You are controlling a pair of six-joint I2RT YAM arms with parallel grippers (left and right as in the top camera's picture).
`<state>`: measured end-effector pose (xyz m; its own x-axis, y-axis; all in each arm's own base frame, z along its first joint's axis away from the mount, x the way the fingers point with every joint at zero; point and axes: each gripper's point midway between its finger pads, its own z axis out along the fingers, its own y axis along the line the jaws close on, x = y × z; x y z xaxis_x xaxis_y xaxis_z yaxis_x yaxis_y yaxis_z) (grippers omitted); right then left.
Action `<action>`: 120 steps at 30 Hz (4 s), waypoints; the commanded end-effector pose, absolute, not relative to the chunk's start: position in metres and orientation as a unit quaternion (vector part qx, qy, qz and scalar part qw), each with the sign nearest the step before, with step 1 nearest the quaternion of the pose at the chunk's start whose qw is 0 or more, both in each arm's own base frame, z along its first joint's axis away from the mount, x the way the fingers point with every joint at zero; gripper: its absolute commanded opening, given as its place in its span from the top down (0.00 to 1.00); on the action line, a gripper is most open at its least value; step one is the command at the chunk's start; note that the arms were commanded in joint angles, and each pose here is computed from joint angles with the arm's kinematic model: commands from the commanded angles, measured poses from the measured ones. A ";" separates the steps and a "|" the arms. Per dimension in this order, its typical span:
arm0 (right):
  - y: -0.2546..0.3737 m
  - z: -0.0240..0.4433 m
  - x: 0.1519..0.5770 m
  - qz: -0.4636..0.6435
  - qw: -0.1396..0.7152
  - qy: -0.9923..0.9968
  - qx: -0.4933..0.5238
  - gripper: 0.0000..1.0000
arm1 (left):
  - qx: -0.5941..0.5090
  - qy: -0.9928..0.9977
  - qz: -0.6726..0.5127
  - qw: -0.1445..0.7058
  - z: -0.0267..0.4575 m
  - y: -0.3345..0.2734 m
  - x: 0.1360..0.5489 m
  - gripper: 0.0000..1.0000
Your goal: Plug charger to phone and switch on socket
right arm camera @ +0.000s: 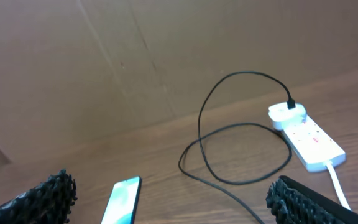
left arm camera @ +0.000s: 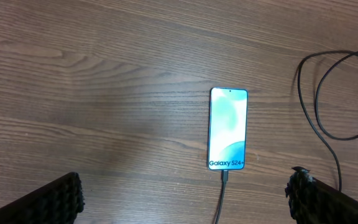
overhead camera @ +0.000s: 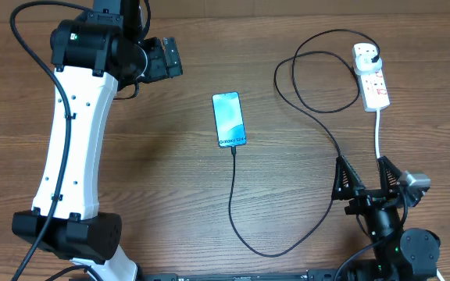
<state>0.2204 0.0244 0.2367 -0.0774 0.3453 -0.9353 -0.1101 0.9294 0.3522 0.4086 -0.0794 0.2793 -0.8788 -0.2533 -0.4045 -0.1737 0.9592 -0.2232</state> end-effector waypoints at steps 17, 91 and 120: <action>0.027 0.224 0.234 0.165 0.714 0.678 0.061 0.00 | -0.110 0.966 -0.087 0.217 0.276 -0.078 0.410 0.00; 0.016 0.169 0.246 0.029 0.697 0.717 -0.020 0.00 | -0.110 0.966 -0.087 0.217 0.276 -0.078 0.410 0.01; 0.016 0.170 0.246 0.029 0.698 0.715 -0.020 0.00 | -0.110 0.966 -0.087 0.217 0.276 -0.078 0.410 0.00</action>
